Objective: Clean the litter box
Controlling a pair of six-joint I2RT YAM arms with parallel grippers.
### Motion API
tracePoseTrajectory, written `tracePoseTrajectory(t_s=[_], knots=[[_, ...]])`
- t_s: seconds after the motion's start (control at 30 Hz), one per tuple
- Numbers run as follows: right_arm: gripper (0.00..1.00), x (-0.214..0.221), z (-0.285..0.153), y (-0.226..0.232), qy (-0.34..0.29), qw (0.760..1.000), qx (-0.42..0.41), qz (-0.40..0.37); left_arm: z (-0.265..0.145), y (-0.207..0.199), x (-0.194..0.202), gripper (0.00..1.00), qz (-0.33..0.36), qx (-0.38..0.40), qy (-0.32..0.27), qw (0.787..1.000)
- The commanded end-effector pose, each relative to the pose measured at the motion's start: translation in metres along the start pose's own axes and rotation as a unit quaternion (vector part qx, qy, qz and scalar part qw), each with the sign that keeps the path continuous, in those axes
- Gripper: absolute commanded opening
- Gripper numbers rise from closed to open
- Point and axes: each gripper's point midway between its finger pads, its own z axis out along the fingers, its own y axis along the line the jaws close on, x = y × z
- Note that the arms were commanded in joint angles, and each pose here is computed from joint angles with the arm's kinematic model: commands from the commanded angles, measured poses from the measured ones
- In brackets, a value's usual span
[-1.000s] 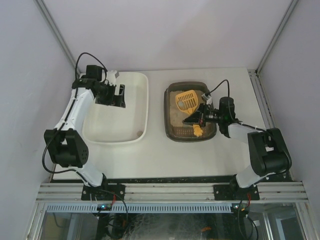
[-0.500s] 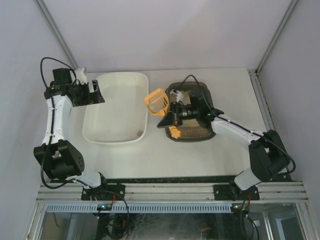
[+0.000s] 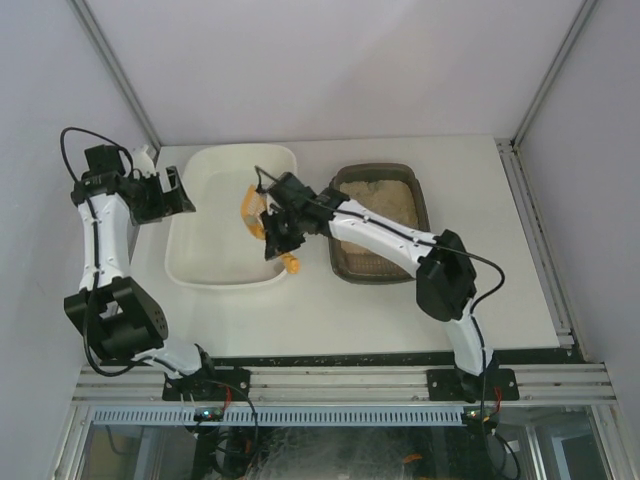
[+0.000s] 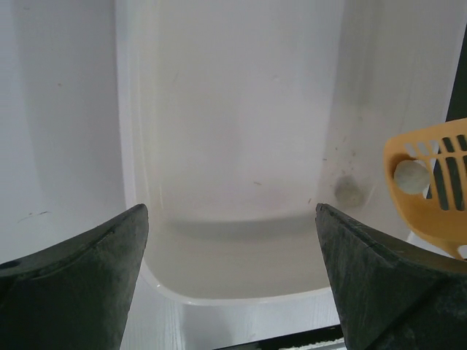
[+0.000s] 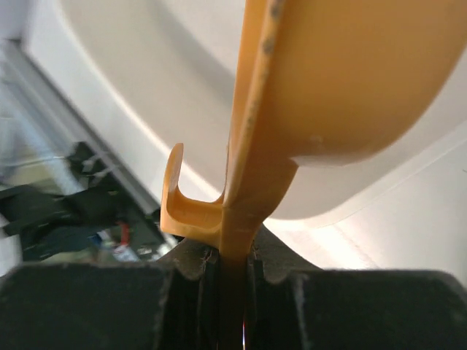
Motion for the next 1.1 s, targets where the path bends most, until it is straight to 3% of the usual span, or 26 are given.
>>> tracePoseTrajectory(t_s=[0.0, 0.23, 0.47, 0.53, 0.77, 0.93, 1.07], knots=[[0.0, 0.019, -0.004, -0.037, 0.031, 0.978, 0.18, -0.104, -0.024, 0.007, -0.012, 1.0, -0.002, -0.037, -0.045, 0.998], [0.0, 0.014, -0.016, -0.056, 0.026, 0.906, 0.356, -0.227, -0.038, 0.021, -0.021, 1.0, -0.004, -0.073, -0.067, 0.995], [0.0, 0.005, -0.03, -0.058, 0.005, 0.855, 0.432, -0.287, -0.039, 0.022, -0.015, 1.0, 0.011, -0.078, -0.083, 0.993], [0.0, 0.005, -0.032, -0.052, 0.002, 0.853, 0.43, -0.298, -0.039, 0.027, -0.014, 1.0, 0.003, -0.093, -0.081, 0.992], [0.0, -0.002, -0.046, -0.038, -0.02, 0.869, 0.407, -0.28, -0.031, 0.009, -0.007, 1.0, 0.015, -0.027, -0.032, 0.999], [0.0, -0.006, -0.102, -0.04, -0.047, 0.926, 0.328, -0.179, -0.027, -0.034, -0.014, 1.0, 0.062, 0.036, -0.018, 0.997], [0.0, 0.018, -0.146, -0.073, -0.04, 0.965, 0.253, -0.059, -0.013, -0.083, -0.03, 1.0, 0.109, 0.067, -0.032, 0.991]])
